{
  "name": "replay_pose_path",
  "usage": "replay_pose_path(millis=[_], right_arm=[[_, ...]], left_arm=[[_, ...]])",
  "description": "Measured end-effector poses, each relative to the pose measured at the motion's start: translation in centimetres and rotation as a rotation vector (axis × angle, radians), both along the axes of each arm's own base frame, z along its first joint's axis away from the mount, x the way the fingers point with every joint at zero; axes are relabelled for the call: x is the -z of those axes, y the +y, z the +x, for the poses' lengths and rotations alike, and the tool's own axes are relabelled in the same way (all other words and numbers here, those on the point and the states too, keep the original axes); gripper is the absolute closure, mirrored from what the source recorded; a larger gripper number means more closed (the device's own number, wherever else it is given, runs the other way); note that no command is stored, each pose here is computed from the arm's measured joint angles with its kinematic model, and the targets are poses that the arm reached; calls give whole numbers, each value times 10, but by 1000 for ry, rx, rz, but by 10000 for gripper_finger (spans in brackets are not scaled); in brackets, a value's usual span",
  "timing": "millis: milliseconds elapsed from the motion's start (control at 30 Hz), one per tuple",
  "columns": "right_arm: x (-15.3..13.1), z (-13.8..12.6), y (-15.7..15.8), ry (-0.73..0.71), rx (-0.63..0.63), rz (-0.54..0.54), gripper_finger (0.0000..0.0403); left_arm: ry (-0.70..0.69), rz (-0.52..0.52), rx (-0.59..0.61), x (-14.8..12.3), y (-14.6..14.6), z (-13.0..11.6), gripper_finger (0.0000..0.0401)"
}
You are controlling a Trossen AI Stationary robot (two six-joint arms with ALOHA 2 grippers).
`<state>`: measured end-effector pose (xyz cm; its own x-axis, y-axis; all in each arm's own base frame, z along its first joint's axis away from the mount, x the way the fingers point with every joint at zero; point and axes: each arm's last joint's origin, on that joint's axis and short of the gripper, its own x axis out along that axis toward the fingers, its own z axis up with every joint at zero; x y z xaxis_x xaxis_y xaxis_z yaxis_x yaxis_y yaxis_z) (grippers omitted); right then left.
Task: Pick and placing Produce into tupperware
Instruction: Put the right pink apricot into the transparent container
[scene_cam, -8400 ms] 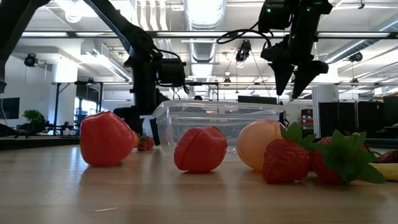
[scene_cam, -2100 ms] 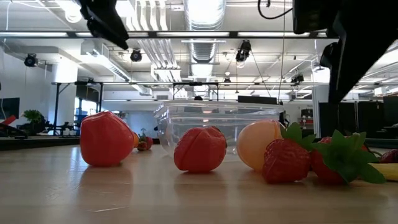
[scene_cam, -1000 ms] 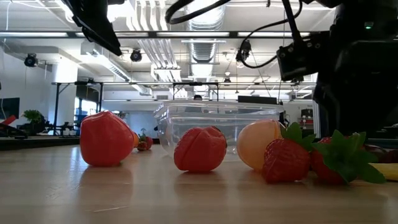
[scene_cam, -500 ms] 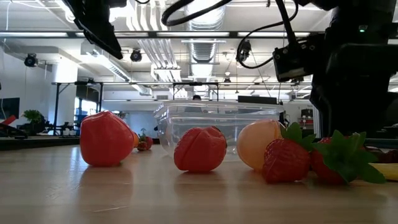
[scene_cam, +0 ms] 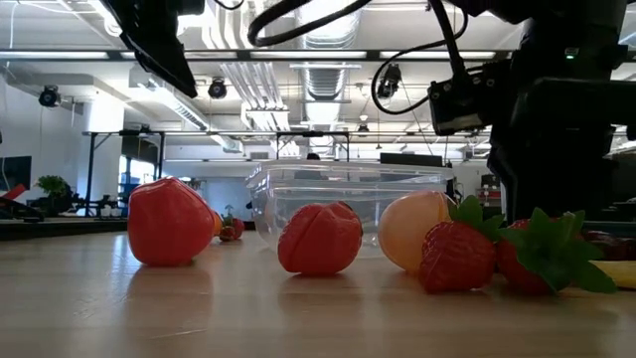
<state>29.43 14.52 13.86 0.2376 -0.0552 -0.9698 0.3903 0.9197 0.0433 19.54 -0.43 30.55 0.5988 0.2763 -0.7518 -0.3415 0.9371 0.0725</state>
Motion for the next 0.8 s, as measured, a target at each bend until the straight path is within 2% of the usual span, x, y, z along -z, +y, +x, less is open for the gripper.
replay_pose_path(millis=[200,367,500,600,700,800], right_arm=[[-1,-1,0,12,-3,8,311],[-13,-7,-1,25,-18,50,325],[-36,-13,-6,-13,22,75,323],[-61,-16,-14,-100,77,106,322],[-87,-14,-30,-219,135,84,322],[-102,-5,-50,-278,133,51,322]], left_arm=[[6,1,0,1,0,2,159],[8,1,0,2,0,2,159],[9,4,3,2,0,2,159],[10,5,5,2,0,2,159],[6,5,5,2,0,3,159],[1,5,5,2,0,4,159]])
